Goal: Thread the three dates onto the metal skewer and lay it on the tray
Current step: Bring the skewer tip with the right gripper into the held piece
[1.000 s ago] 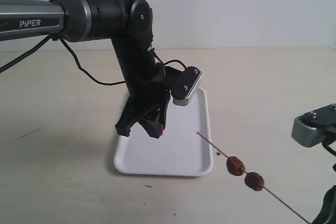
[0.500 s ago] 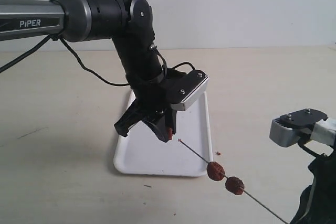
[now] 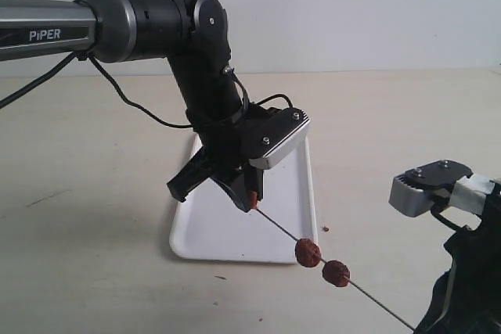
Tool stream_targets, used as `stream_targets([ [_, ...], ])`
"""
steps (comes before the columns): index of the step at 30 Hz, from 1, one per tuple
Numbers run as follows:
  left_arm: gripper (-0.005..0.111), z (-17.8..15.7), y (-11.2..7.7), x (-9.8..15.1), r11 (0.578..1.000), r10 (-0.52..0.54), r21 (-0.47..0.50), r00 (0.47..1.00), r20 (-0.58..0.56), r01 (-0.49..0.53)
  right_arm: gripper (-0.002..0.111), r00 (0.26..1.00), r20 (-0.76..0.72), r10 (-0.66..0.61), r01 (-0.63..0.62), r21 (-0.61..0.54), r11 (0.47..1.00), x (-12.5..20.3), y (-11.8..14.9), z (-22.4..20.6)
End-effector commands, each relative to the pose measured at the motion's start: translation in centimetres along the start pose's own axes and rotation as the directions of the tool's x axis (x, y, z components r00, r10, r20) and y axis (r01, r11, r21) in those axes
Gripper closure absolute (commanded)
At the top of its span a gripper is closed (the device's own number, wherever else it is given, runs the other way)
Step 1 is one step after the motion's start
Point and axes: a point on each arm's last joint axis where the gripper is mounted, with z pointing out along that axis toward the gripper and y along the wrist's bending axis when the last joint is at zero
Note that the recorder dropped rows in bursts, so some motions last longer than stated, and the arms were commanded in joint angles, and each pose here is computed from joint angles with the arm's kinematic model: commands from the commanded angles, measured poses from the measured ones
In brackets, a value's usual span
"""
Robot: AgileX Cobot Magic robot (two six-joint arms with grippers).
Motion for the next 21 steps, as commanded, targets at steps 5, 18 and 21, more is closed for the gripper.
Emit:
stream_targets([
  [5,0.083,-0.8,0.08,-0.44,1.0,0.011,-0.018,1.0,0.013,-0.01,0.108,0.999,0.046,-0.021,0.021,-0.006,1.0,-0.43,-0.03,0.09],
  [18,0.083,-0.8,0.02,-0.27,1.0,0.017,-0.012,1.0,-0.005,-0.017,0.108,1.0,-0.007,-0.004,0.004,0.014,1.0,0.15,-0.15,0.0],
  [21,0.083,-0.8,0.02,-0.27,1.0,0.017,-0.012,1.0,-0.005,-0.017,0.108,1.0,-0.015,-0.004,0.004,0.009,1.0,0.22,-0.11,0.0],
])
